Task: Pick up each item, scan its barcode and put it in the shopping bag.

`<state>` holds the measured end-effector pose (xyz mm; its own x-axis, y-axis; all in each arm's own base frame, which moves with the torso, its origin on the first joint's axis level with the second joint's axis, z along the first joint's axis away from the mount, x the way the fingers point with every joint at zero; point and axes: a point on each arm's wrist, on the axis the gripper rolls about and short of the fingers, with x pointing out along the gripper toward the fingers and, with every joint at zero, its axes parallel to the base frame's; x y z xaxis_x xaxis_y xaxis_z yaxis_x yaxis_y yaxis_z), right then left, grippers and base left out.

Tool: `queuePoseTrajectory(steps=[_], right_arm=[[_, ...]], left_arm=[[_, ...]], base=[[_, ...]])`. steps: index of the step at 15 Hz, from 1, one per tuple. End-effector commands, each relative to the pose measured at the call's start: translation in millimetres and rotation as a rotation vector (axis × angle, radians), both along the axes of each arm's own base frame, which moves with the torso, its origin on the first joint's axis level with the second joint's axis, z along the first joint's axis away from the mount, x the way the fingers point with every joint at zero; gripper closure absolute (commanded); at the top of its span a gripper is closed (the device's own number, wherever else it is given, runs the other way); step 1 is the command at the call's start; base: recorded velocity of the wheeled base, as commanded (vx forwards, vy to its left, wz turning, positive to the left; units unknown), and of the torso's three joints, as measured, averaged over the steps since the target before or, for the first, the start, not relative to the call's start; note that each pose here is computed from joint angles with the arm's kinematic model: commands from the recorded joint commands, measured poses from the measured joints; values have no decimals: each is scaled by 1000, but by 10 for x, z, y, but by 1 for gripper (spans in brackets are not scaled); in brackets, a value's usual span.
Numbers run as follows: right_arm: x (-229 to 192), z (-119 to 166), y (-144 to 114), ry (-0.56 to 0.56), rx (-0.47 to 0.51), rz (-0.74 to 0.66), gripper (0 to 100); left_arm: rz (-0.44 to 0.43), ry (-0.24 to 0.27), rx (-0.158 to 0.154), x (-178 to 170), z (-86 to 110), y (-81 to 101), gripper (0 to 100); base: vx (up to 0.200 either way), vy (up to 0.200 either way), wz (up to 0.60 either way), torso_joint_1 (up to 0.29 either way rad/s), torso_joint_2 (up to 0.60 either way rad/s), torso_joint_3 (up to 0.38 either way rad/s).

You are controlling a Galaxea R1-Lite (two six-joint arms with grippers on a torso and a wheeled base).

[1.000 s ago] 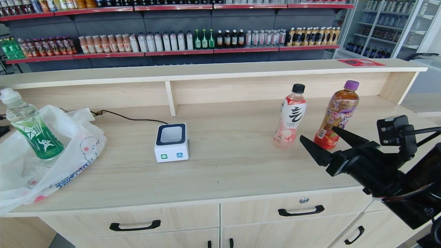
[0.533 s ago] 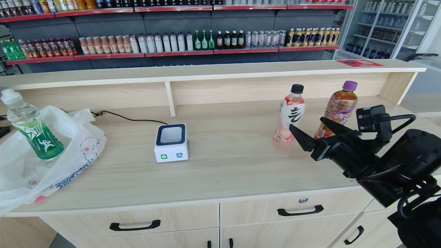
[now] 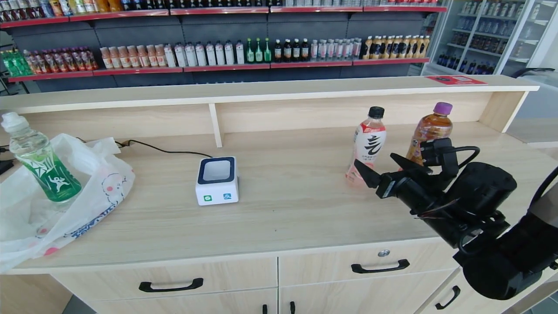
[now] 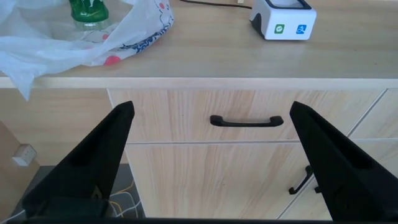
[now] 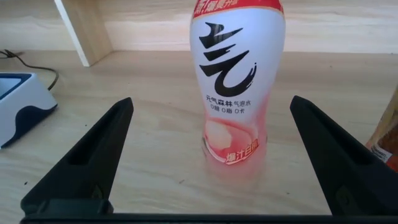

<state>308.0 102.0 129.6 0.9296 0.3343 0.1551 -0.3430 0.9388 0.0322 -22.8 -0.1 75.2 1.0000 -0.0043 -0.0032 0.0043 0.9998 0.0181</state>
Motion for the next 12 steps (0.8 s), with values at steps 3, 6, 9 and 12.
queuePoseTrajectory(steps=[3, 6, 9, 12], right_arm=[[230, -88, -81, -4, 1, -43, 0], [295, -132, -74, -1, 0, -46, 0], [425, -146, -55, -21, 6, -50, 0], [494, -179, -36, -26, 8, -50, 0]], left_arm=[[0, 0, 0, 0, 0, 0, 0], [0, -2, 0, 0, 1, 0, 0], [0, -2, 0, 0, 1, 0, 0], [0, -3, 2, 0, 3, 0, 0]], base=[[0, 0, 0, 0, 0, 0], [0, 0, 0, 0, 0, 0], [0, 0, 0, 0, 0, 0], [0, 0, 0, 0, 0, 0]])
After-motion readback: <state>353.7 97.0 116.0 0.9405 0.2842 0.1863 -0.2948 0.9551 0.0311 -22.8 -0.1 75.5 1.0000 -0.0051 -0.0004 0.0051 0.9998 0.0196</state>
